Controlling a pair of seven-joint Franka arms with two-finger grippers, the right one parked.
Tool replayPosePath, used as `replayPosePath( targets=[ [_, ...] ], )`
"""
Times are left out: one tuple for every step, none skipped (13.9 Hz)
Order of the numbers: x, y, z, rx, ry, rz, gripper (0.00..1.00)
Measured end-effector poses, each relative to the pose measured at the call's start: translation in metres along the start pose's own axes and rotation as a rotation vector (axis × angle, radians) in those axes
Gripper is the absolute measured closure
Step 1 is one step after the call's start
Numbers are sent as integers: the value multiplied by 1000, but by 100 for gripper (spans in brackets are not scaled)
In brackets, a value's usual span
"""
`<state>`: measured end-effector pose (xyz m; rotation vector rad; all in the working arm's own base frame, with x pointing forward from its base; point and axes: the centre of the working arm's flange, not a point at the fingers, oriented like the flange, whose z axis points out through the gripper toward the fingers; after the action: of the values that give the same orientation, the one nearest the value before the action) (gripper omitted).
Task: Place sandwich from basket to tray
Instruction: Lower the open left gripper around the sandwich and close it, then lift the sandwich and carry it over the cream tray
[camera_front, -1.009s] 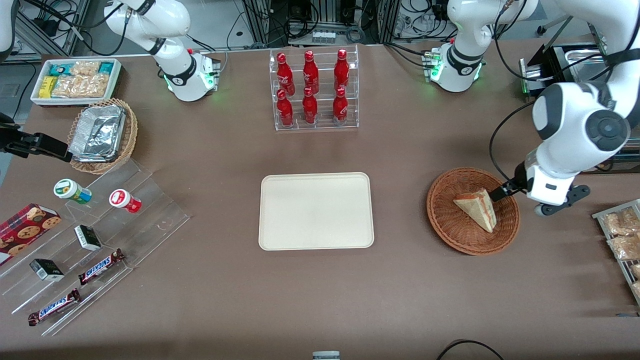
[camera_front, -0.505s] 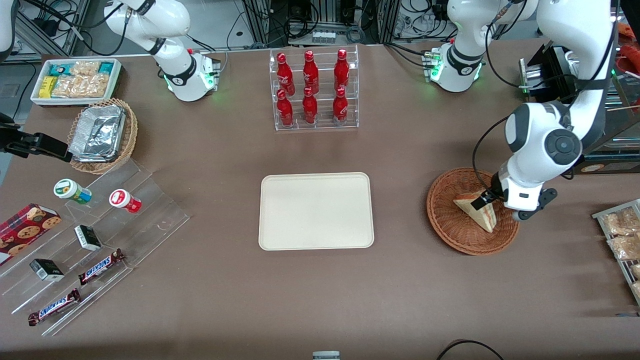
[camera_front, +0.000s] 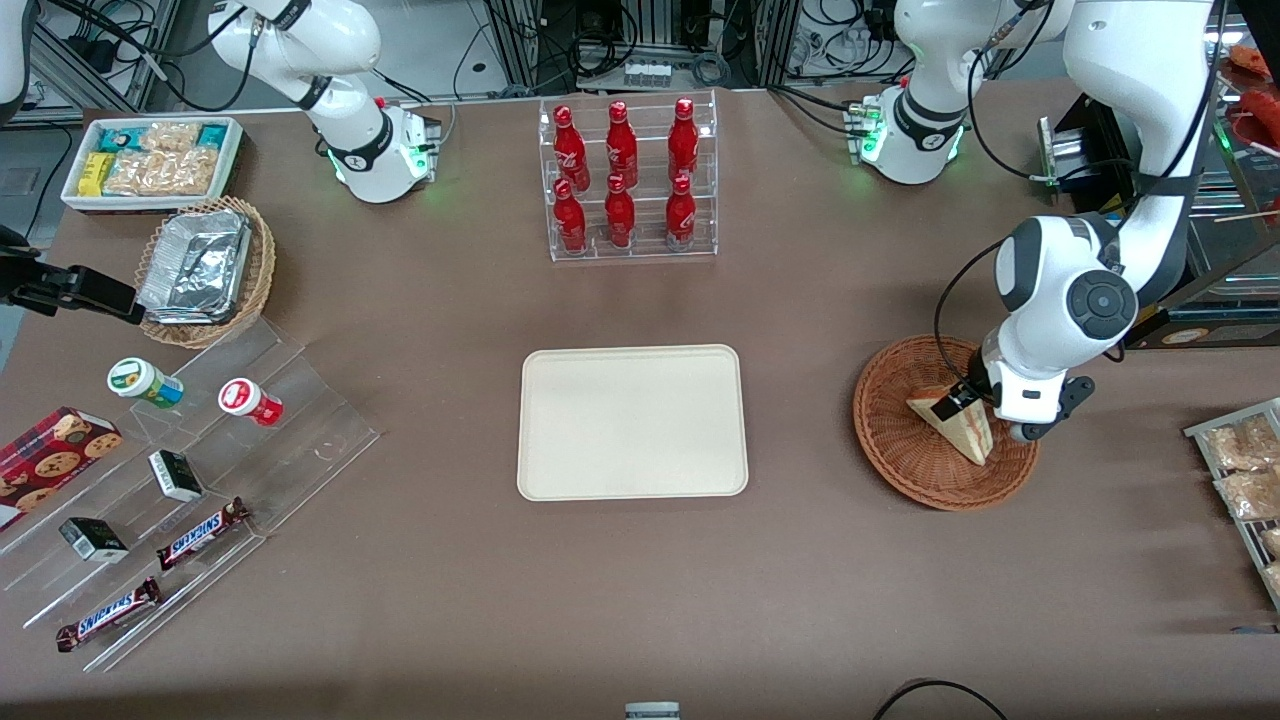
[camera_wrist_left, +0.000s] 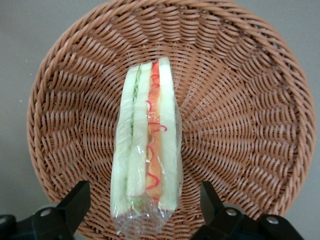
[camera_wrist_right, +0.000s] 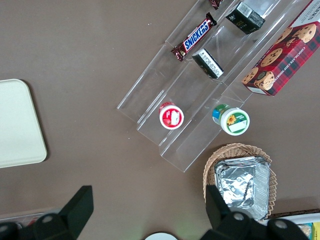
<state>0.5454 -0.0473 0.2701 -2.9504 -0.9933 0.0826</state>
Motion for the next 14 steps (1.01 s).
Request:
replayPosePath(
  targets=[
    [0, 0, 3, 0, -1, -13, 12],
    [-1, -1, 6, 1, -2, -26, 25],
    [-2, -1, 8, 2, -4, -34, 37],
    [-2, -1, 8, 2, -4, -37, 50],
    [-2, -1, 8, 1, -2, -37, 58],
    [-2, -1, 8, 3, 0, -34, 68],
    [-2, -1, 8, 6, 3, -30, 72],
    [-2, -1, 8, 11, 8, -23, 75],
    [-2, -1, 8, 17, 14, -14, 77],
    [-1, -1, 8, 21, 18, -8, 78],
    [-1, -1, 7, 24, 18, -6, 80],
    [-1, 0, 3, 31, 15, -3, 83],
    [-3, 4, -3, 43, 9, 6, 86],
    [-5, 11, -14, 56, 3, 15, 86]
  ],
)
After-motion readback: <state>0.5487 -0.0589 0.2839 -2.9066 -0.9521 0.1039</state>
